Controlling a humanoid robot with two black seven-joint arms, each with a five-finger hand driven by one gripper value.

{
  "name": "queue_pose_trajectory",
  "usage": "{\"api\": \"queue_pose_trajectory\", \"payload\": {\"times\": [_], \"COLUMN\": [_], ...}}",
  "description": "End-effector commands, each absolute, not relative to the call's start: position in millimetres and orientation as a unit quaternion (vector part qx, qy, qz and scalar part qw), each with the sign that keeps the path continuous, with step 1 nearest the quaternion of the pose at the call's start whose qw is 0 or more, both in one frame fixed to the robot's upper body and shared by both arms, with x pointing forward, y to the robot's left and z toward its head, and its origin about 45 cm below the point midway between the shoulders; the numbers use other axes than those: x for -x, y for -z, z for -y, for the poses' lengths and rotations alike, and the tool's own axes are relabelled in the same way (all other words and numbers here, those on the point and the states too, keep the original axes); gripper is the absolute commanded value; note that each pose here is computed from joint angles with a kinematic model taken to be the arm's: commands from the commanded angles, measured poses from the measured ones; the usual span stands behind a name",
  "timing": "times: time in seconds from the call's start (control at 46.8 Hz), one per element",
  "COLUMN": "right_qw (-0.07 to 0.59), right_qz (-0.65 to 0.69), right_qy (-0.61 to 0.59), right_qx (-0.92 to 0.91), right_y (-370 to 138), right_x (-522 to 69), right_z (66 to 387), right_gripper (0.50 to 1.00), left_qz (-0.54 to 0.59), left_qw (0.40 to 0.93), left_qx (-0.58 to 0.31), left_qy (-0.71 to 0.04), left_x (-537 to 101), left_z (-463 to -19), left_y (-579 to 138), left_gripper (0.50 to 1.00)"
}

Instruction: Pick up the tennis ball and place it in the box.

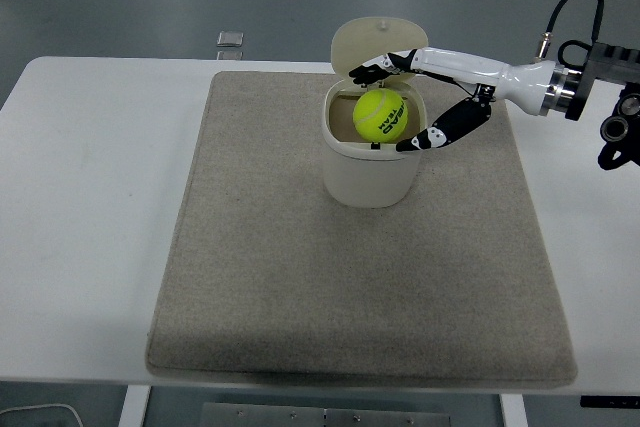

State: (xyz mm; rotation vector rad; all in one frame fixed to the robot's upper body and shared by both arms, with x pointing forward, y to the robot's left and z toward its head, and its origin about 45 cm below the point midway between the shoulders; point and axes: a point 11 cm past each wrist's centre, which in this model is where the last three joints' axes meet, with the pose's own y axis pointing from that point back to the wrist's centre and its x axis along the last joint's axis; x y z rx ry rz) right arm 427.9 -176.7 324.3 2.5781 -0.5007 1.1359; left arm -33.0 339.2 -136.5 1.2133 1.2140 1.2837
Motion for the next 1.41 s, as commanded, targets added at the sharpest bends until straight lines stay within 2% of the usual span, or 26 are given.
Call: {"api": "queue_pose_trajectory", "payload": {"times": [0.0, 0.278, 0.513, 0.94, 1.111, 1.389], "right_qw": [0.139, 0.132, 0.111, 0.112, 0.124, 0.088], "right_qz": [0.173, 0.171, 0.148, 0.225, 0.306, 0.404], "right_qy": [-0.392, -0.371, -0.269, -0.241, -0.171, -0.049], "right_qx": [-0.893, -0.903, -0.945, -0.937, -0.928, -0.909], "right_y": [-324.2, -329.4, -339.0, -352.3, -341.9, -328.6], "right_x": [-427.8, -426.3, -417.4, -425.1, -441.1, -455.4], "right_z": [176.7, 181.0, 202.6, 263.8, 294.3, 329.0], "right_gripper": [0.897, 0.895, 0.897, 0.895, 0.895, 0.895], "left_qz": [-0.497, -0.497, -0.497, -0.497, -0.497, -0.497], "left_qw": [0.478, 0.478, 0.479, 0.479, 0.478, 0.479], "left_qx": [-0.497, -0.497, -0.497, -0.497, -0.497, -0.497], "left_qy": [-0.526, -0.526, -0.526, -0.526, -0.526, -0.526], "left_x": [32.9, 32.9, 32.9, 32.9, 32.9, 32.9], "left_z": [-339.3, -339.4, -339.2, -339.2, -339.3, -339.2], "left_y": [136.5, 136.5, 136.5, 136.5, 136.5, 136.5], "left_gripper": [0.992, 0.992, 0.992, 0.992, 0.992, 0.992]}}
